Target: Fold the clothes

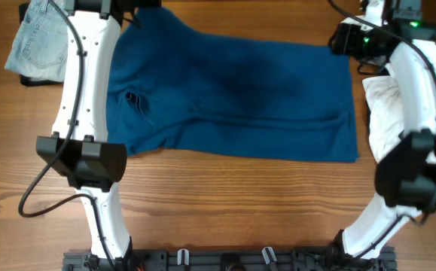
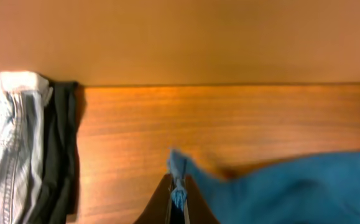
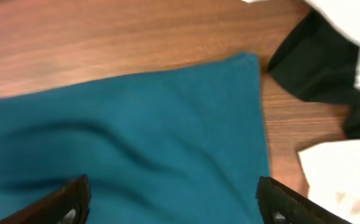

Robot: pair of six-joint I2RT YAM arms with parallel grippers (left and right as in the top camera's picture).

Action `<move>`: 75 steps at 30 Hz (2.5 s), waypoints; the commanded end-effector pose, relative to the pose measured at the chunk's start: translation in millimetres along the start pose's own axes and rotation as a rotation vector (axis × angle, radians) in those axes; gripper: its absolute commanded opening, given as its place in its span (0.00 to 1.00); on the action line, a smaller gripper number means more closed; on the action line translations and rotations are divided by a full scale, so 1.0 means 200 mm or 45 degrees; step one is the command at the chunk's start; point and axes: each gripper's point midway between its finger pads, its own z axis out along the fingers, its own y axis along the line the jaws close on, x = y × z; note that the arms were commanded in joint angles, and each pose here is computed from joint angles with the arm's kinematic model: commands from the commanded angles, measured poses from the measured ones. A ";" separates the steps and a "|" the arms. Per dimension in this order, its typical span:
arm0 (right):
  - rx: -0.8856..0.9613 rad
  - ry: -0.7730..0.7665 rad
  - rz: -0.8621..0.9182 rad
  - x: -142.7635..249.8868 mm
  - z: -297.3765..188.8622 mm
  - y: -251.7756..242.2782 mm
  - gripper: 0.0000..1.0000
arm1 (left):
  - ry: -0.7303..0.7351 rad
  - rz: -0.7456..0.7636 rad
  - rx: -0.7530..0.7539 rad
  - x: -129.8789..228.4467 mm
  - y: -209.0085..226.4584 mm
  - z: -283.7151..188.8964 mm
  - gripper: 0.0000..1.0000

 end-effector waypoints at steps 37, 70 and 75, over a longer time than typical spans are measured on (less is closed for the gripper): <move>0.172 -0.215 -0.026 -0.09 0.91 -0.28 0.38 | 0.101 -0.003 -0.024 0.10 0.01 -0.01 0.04; -0.122 0.420 0.194 0.28 -0.09 -0.22 0.04 | 0.663 -0.163 -0.091 0.60 0.26 -0.18 0.04; -0.097 0.523 0.215 0.38 -0.12 -0.22 0.04 | 0.860 -0.181 -0.144 0.80 0.27 -0.17 0.04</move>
